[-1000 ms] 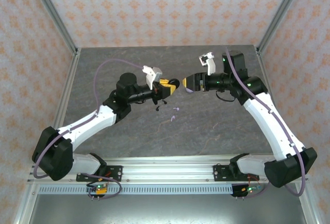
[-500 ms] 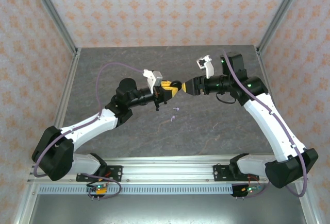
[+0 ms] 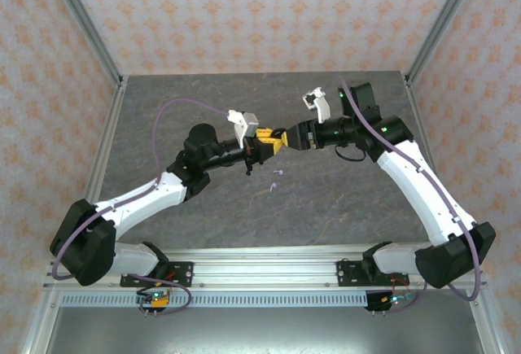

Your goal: Insert wireless bluetooth earbuds into charging case

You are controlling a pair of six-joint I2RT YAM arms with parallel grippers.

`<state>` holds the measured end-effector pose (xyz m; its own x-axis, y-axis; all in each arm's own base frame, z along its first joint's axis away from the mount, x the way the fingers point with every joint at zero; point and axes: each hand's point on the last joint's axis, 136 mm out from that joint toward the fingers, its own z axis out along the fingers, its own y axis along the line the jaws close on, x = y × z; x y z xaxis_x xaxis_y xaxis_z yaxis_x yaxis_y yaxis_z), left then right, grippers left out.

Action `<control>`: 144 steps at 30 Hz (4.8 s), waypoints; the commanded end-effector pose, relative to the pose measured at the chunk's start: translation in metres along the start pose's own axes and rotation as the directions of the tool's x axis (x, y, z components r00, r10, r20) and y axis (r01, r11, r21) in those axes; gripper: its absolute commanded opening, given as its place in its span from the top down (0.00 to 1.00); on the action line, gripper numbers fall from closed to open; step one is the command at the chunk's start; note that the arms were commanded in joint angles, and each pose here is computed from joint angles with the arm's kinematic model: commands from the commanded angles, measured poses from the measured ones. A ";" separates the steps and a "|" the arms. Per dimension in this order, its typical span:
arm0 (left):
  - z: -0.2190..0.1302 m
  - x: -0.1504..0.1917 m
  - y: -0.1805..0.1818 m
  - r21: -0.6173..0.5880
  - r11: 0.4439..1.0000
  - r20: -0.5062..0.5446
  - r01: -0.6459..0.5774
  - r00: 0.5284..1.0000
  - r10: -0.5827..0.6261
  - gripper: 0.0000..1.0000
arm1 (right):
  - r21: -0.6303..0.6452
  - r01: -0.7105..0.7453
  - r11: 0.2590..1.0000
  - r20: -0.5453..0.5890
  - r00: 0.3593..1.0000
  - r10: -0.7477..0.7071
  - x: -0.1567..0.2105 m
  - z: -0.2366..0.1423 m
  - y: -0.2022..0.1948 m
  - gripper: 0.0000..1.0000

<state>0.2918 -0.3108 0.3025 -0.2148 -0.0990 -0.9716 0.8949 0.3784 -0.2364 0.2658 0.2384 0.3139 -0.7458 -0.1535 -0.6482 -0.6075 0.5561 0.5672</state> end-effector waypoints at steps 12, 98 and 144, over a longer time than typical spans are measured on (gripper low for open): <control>-0.005 -0.026 -0.031 0.065 0.994 0.038 -0.091 0.995 0.089 0.98 | 0.153 -0.037 0.988 0.086 0.996 0.024 -0.025 -0.004 -0.022 0.40; -0.059 -0.046 -0.035 -0.129 0.990 0.040 -0.060 0.997 0.066 0.98 | 0.680 0.093 0.728 -0.451 0.836 0.314 0.105 0.200 -0.212 0.68; -0.060 -0.049 -0.036 -0.125 0.990 0.036 -0.059 0.997 0.064 0.98 | 0.764 -0.242 0.598 -0.159 0.828 0.537 0.070 0.197 -0.214 0.63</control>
<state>0.2485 -0.2661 0.3412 -0.1685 -0.0767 -0.9827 0.8482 0.4966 -0.1842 0.3978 0.2743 0.0475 -0.9877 0.0203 -0.1553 -0.0050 0.9870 0.1606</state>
